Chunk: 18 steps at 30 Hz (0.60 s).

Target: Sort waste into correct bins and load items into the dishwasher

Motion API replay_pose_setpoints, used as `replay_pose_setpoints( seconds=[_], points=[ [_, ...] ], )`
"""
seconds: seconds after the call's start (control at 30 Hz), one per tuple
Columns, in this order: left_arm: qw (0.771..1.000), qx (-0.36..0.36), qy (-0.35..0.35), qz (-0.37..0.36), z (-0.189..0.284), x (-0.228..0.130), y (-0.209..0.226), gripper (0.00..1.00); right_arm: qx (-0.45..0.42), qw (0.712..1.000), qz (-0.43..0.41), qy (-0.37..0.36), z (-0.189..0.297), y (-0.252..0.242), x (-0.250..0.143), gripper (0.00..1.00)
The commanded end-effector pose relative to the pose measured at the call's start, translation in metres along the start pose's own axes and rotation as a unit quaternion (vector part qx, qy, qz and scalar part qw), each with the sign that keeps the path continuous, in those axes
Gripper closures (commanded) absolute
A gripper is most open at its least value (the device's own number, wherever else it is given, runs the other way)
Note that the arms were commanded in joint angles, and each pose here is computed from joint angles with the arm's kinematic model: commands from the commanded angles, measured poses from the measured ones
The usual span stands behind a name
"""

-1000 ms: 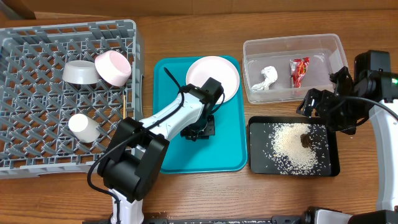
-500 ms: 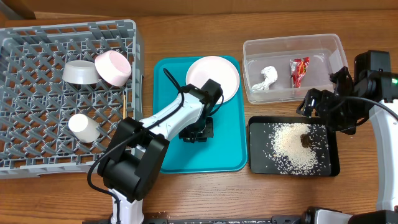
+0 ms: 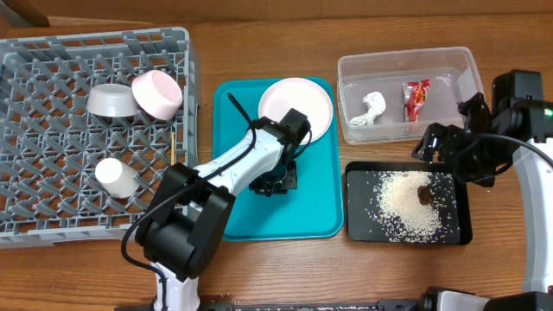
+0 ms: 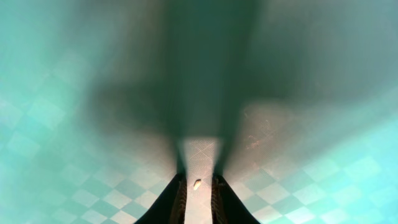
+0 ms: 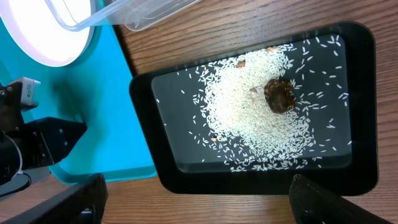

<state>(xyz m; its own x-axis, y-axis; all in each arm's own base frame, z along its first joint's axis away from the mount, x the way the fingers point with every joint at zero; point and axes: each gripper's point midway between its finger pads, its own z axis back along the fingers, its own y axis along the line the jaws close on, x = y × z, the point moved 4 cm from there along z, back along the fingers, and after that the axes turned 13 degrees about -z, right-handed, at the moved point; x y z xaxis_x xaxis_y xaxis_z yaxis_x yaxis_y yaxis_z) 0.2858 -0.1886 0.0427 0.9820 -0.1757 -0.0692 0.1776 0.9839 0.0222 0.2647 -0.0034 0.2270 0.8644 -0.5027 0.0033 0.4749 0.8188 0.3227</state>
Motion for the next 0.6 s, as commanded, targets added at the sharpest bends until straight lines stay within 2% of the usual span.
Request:
replay_pose_setpoints(
  seconds=[0.0,0.1,0.27,0.57],
  points=[
    [1.0,0.017,0.009,0.0,-0.01,-0.0042,0.0069,0.86,0.009,1.0,0.002,-0.012,0.0068,0.0038,0.0018,0.05],
    [1.0,0.018,0.013,-0.001,-0.0122,-0.0065,0.0079,0.87,0.009,1.0,0.003,-0.012,0.0068,0.0038,0.0018,0.05],
    [1.0,0.019,0.013,0.0,-0.0124,-0.0068,0.008,0.96,0.009,1.0,0.002,-0.012,0.0068,0.0038,0.0018,0.05],
    [1.0,0.011,0.008,0.0,-0.0079,-0.0043,0.0063,0.96,0.009,1.0,0.002,-0.012,0.0068,0.0038,0.0017,0.05]
  ],
)
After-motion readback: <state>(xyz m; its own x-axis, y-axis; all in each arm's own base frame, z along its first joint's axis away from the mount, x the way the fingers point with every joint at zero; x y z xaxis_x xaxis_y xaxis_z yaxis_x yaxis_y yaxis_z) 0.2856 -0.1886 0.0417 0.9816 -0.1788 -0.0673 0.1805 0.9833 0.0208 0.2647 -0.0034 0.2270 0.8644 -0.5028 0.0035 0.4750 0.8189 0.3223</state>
